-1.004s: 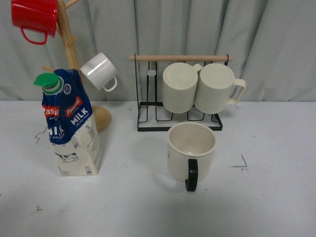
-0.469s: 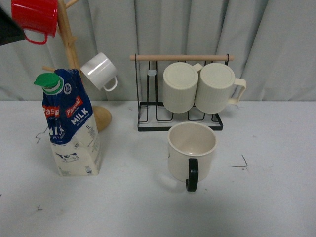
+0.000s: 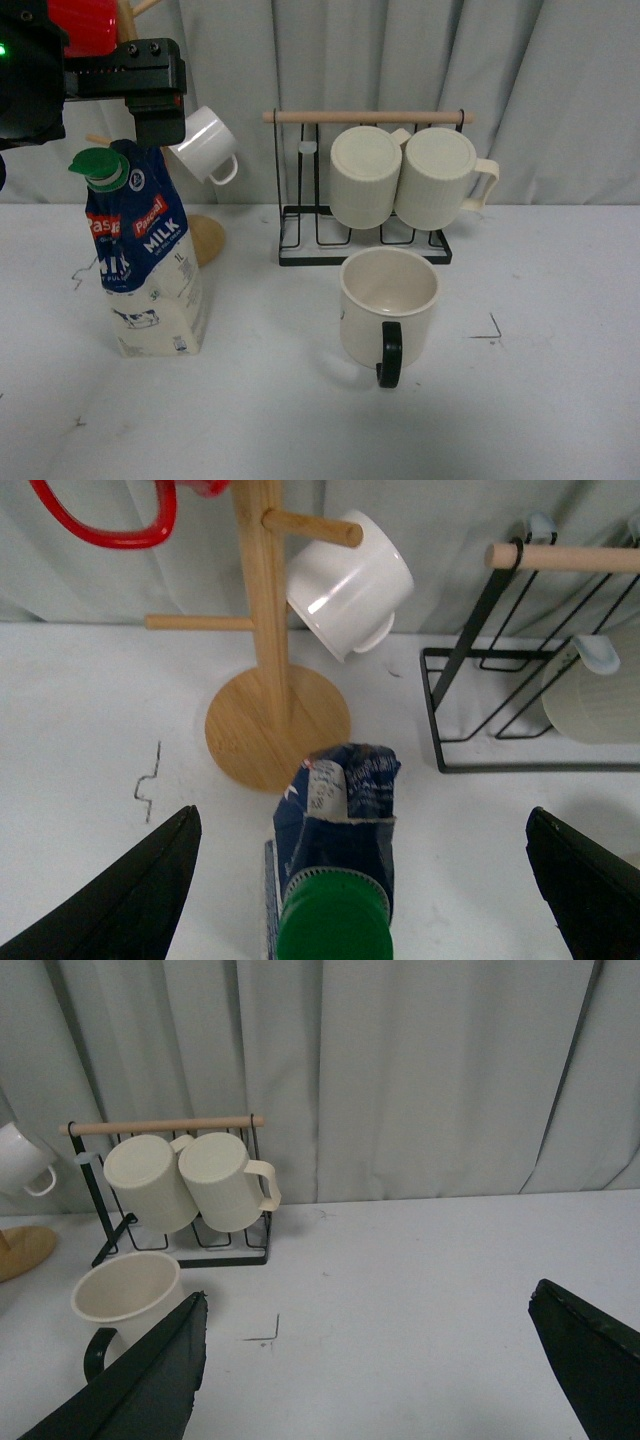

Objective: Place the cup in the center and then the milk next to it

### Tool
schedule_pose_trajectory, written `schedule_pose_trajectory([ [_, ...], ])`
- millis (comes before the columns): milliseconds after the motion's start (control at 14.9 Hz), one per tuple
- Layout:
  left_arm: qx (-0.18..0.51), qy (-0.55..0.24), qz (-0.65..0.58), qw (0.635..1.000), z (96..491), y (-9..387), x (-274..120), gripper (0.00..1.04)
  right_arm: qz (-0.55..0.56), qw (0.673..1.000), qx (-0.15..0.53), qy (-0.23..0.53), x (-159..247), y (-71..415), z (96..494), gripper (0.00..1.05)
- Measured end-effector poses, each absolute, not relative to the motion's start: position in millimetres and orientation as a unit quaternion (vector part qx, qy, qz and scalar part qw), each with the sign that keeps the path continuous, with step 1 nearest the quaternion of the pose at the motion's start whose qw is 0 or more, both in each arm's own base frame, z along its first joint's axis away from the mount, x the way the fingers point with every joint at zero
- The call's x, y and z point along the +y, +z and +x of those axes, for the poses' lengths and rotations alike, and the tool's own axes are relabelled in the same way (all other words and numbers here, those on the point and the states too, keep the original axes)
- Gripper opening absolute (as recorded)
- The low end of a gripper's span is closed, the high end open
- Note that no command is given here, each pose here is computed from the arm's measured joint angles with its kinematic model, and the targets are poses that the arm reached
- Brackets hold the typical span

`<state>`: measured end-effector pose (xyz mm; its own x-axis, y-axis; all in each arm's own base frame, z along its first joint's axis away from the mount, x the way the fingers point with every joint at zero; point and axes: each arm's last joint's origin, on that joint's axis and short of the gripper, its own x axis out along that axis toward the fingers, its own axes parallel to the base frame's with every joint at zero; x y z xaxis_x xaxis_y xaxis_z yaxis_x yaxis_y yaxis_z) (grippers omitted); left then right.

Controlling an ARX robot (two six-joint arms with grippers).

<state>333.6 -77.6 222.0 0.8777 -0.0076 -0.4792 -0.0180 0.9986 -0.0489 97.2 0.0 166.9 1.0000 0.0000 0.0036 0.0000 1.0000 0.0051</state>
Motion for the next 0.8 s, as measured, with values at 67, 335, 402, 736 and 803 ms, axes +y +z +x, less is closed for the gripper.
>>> schedule_pose_trajectory([
  [67,0.244,0.013,-0.021,0.970,337,217,-75,0.98,0.003,1.000,-0.002,0.000,0,167,97,0.98],
  [335,0.282,0.027,-0.007,0.959,328,177,-69,0.98,0.003,1.000,-0.002,0.000,0,167,97,0.98],
  [402,0.286,0.028,-0.006,0.958,325,169,-68,0.98,0.003,1.000,-0.002,0.000,0,167,97,0.98],
  [736,0.287,0.018,-0.005,0.958,324,153,-81,0.80,0.003,1.000,-0.002,0.000,0,167,97,0.98],
  [803,0.287,0.020,-0.006,0.958,324,151,-82,0.71,0.003,1.000,-0.002,0.000,0,167,97,0.98],
])
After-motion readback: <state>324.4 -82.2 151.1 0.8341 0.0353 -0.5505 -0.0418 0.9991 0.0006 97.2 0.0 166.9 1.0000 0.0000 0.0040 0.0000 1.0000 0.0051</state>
